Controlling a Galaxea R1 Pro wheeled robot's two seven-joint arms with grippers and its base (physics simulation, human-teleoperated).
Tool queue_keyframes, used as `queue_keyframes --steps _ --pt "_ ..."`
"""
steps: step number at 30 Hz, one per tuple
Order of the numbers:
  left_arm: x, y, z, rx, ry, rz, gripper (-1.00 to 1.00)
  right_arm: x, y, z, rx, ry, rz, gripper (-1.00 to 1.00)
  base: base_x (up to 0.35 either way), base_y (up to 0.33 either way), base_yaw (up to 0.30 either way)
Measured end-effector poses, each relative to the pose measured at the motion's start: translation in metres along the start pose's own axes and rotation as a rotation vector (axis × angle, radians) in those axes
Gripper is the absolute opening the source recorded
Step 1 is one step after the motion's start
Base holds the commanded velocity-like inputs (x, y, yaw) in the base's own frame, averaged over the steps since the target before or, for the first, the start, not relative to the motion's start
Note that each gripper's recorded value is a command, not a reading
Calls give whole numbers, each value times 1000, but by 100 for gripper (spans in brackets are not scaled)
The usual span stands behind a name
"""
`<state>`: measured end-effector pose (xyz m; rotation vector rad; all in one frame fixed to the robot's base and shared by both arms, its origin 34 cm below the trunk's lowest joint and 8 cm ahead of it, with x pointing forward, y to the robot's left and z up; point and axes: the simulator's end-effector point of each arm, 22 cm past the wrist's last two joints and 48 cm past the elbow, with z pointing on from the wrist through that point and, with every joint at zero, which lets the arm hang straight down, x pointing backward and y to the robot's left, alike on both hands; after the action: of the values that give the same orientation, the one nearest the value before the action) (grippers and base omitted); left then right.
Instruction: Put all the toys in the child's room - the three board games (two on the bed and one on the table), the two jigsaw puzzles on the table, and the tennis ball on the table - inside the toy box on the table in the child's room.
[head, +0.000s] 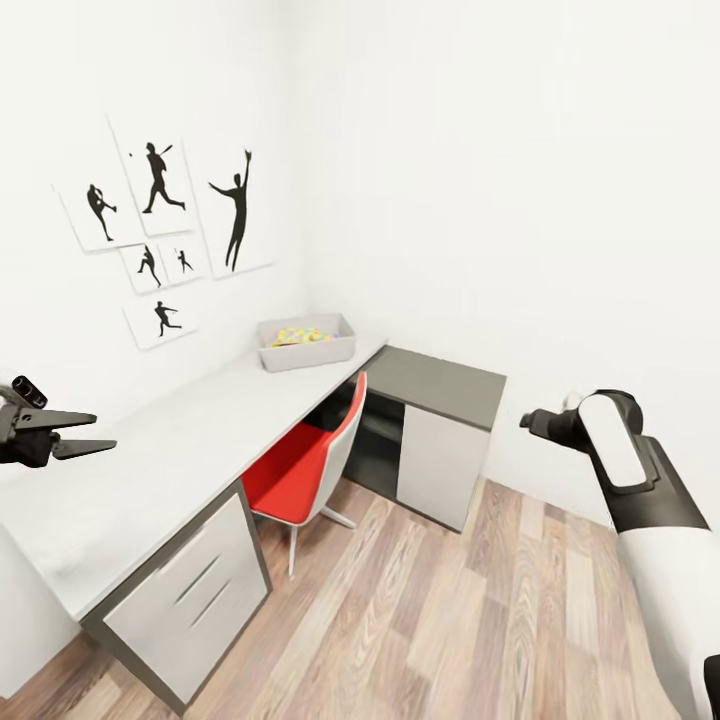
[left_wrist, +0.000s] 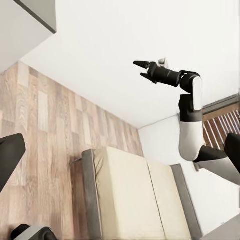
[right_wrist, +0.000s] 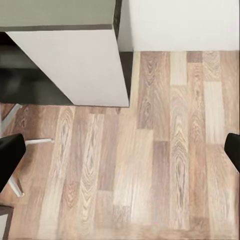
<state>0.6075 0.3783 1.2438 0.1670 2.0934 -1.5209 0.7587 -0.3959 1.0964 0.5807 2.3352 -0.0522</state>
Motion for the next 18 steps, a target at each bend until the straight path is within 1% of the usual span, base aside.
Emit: queue_keyframes --steps 3,6,7,8,9,11,12,14,16,17,18 --pt "0 -1 0 0 -1 1 100 26 -16 10 18 42 18 100 -273 169 -275" --pt "0 -1 0 1 -1 2 100 75 -41 26 56 118 31 100 -273 169 -275" --pt "0 -2 0 1 -1 3 100 84 -46 29 63 131 36 100 -273 169 -275" --pt "0 -2 -1 1 -1 3 100 103 -56 36 83 154 48 100 -273 169 -275" --pt "0 -2 -1 1 -2 4 100 127 -68 44 109 182 66 100 -273 169 -275" --pt "0 -3 -1 2 -2 5 100 193 -103 63 190 252 110 100 -273 169 -276" --pt "0 -3 -1 3 -2 5 100 215 -114 67 217 275 122 100 -273 169 -276" --pt "0 -4 -1 6 -2 5 100 291 -153 79 333 348 153 100 -273 168 -231" --pt "0 -5 -1 10 -3 5 100 358 -184 86 437 392 139 100 -273 165 -104" --pt "0 -5 -1 11 -3 5 100 389 -191 89 464 395 119 100 -273 158 -52" --pt "0 -6 -1 12 -2 5 100 415 -193 92 470 380 88 100 -273 154 -33"
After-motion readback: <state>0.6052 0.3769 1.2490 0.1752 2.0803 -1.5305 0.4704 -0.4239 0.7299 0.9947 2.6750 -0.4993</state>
